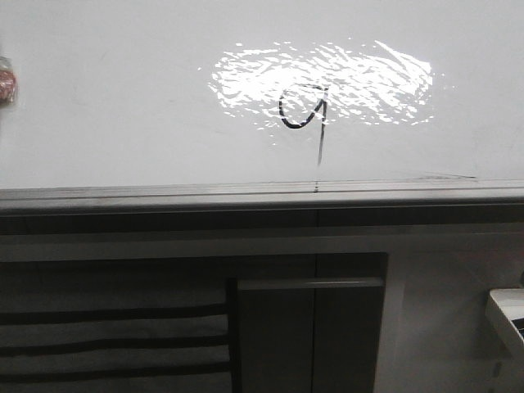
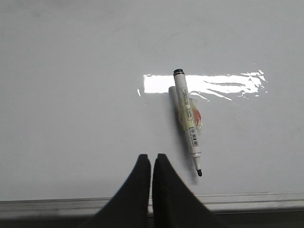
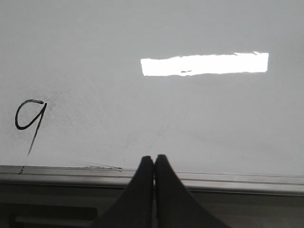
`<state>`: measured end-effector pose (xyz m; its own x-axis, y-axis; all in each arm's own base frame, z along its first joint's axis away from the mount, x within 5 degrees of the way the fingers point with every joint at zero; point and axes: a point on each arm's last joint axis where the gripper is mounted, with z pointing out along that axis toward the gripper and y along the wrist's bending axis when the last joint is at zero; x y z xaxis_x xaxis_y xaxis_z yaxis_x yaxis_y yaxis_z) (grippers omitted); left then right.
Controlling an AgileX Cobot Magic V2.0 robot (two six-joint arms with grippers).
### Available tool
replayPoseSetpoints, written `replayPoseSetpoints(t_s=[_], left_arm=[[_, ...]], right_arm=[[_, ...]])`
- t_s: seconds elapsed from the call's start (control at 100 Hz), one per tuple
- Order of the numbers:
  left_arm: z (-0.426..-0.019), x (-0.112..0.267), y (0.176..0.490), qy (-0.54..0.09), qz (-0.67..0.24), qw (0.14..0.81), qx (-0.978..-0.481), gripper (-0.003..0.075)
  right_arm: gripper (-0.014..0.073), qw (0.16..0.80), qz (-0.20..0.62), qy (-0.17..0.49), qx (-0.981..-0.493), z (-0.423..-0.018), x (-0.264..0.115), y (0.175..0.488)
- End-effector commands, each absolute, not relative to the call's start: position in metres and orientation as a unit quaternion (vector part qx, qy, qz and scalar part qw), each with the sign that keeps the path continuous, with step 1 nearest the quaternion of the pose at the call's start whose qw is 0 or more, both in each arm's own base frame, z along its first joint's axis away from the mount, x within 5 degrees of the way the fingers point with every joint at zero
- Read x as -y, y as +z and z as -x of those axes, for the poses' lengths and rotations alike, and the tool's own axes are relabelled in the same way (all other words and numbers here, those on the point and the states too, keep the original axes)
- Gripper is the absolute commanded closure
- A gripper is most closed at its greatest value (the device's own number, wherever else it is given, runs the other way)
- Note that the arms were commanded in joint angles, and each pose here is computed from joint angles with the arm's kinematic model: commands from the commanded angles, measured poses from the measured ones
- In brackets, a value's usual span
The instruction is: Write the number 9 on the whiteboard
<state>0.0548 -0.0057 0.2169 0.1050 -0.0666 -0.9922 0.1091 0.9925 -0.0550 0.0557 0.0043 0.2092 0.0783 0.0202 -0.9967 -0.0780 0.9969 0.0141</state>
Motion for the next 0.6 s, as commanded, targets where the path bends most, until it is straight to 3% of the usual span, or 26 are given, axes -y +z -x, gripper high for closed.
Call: replayPoseSetpoints(t_s=[0.0,0.59], left_arm=[[-0.0530,0.0053,0.2155,-0.068,-0.008,0.767,-0.638,0.0741],[-0.0530,0.0053,0.2155,-0.068,-0.008,0.767,-0.638,0.0741]], right_arm=[[0.0667,0.760,0.015,0.028,-0.650,-0.0547,-0.0029,0.2089],[0.0667,0.770,0.006,0.053,-0.636,-0.0540,-0.0045,0.2122]])
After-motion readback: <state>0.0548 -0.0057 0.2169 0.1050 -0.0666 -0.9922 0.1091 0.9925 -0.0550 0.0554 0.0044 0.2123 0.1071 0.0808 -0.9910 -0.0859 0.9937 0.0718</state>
